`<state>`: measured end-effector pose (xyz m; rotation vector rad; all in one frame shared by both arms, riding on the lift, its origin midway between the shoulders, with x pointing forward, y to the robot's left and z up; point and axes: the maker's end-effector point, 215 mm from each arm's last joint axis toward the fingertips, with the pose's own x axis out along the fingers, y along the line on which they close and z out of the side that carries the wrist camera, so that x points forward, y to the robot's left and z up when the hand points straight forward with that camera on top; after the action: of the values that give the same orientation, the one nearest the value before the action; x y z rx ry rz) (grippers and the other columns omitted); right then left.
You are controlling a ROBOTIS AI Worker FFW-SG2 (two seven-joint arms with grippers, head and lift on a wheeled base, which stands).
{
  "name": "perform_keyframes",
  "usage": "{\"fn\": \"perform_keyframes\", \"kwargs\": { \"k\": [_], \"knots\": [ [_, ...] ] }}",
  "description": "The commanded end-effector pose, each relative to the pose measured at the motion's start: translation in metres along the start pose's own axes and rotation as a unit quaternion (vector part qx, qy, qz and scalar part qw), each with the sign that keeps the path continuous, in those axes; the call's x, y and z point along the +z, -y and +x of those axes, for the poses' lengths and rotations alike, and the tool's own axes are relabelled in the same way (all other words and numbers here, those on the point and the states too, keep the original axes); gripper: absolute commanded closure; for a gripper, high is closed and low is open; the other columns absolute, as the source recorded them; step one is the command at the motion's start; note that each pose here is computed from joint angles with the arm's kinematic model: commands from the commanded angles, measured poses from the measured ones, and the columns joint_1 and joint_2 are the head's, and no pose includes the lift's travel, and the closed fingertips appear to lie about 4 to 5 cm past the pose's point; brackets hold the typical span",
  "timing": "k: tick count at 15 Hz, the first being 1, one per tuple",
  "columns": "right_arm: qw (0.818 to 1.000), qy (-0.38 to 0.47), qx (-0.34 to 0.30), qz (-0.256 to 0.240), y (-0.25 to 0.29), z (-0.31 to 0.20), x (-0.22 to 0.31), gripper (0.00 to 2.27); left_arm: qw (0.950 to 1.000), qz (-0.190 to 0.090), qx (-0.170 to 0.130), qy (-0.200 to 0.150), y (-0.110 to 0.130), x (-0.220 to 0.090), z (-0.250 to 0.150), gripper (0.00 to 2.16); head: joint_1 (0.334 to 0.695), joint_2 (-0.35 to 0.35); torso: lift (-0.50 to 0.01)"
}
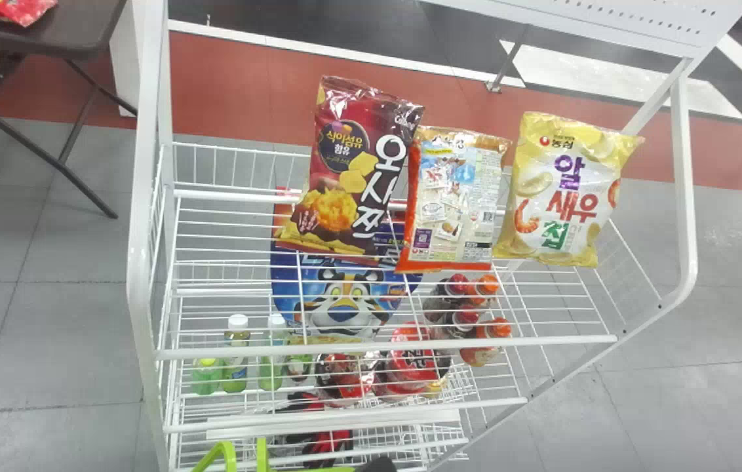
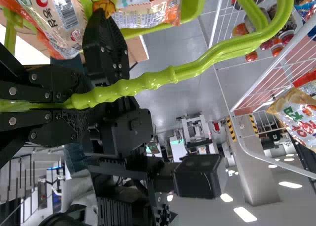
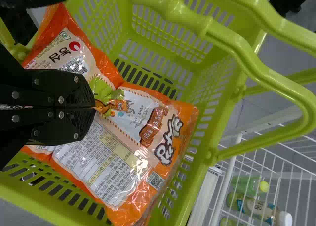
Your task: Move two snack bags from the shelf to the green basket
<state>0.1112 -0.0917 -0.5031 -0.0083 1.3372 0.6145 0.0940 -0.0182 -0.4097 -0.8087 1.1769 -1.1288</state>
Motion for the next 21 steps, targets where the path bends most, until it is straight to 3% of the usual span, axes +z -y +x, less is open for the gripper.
{"fn": "perform_keyframes", "kwargs": {
  "k": [1, 2, 3, 4, 5, 12, 14, 15, 17, 21],
  "knots": [
    [1.000, -0.017, 0.003, 0.003, 0.002, 0.007, -0.009, 2.25, 1.0000, 0.000, 0.000, 0.000, 0.000, 0.000, 0.000, 2.05, 0.695, -0.350, -0.016],
    [1.000, -0.018, 0.002, 0.002, 0.003, 0.008, -0.009, 2.19, 1.0000, 0.000, 0.000, 0.000, 0.000, 0.000, 0.000, 2.05, 0.695, -0.350, -0.016],
    [1.000, -0.015, -0.008, 0.001, 0.010, 0.006, -0.006, 1.60, 1.0000, -0.001, 0.000, 0.000, -0.001, 0.000, -0.001, 2.05, 0.695, -0.350, -0.016],
    [1.000, -0.009, -0.020, 0.000, 0.018, 0.002, -0.002, 0.54, 1.0000, -0.001, 0.001, 0.001, -0.001, 0.001, -0.001, 2.05, 0.695, -0.350, -0.016],
    [0.999, -0.003, -0.035, -0.002, 0.027, -0.003, 0.002, 0.00, 1.0000, -0.001, 0.001, 0.002, -0.001, 0.001, -0.002, 2.05, 0.695, -0.350, -0.016],
    [0.997, 0.038, -0.054, 0.027, 0.065, -0.026, 0.030, 0.08, 1.0000, 0.001, 0.001, 0.002, -0.001, 0.001, -0.002, 2.05, 0.695, -0.350, -0.016],
    [0.992, 0.103, -0.069, 0.028, 0.082, -0.037, 0.070, 0.08, 1.0000, 0.000, -0.001, 0.001, 0.000, 0.000, -0.001, 2.05, 0.695, -0.350, -0.016],
    [0.981, 0.177, -0.083, 0.015, 0.096, -0.054, 0.114, 0.08, 1.0000, 0.000, -0.002, 0.000, 0.000, 0.000, -0.001, 2.05, 0.695, -0.350, -0.016],
    [0.935, 0.340, -0.100, -0.020, 0.114, -0.110, 0.199, 0.09, 1.0000, 0.001, -0.002, 0.001, 0.000, 0.000, -0.001, 2.05, 0.695, -0.350, -0.016],
    [0.886, 0.445, -0.130, 0.013, 0.179, -0.167, 0.241, 0.10, 1.0000, 0.001, 0.001, -0.004, -0.002, -0.002, -0.001, 2.05, 0.695, -0.350, -0.016]
  ]
}}
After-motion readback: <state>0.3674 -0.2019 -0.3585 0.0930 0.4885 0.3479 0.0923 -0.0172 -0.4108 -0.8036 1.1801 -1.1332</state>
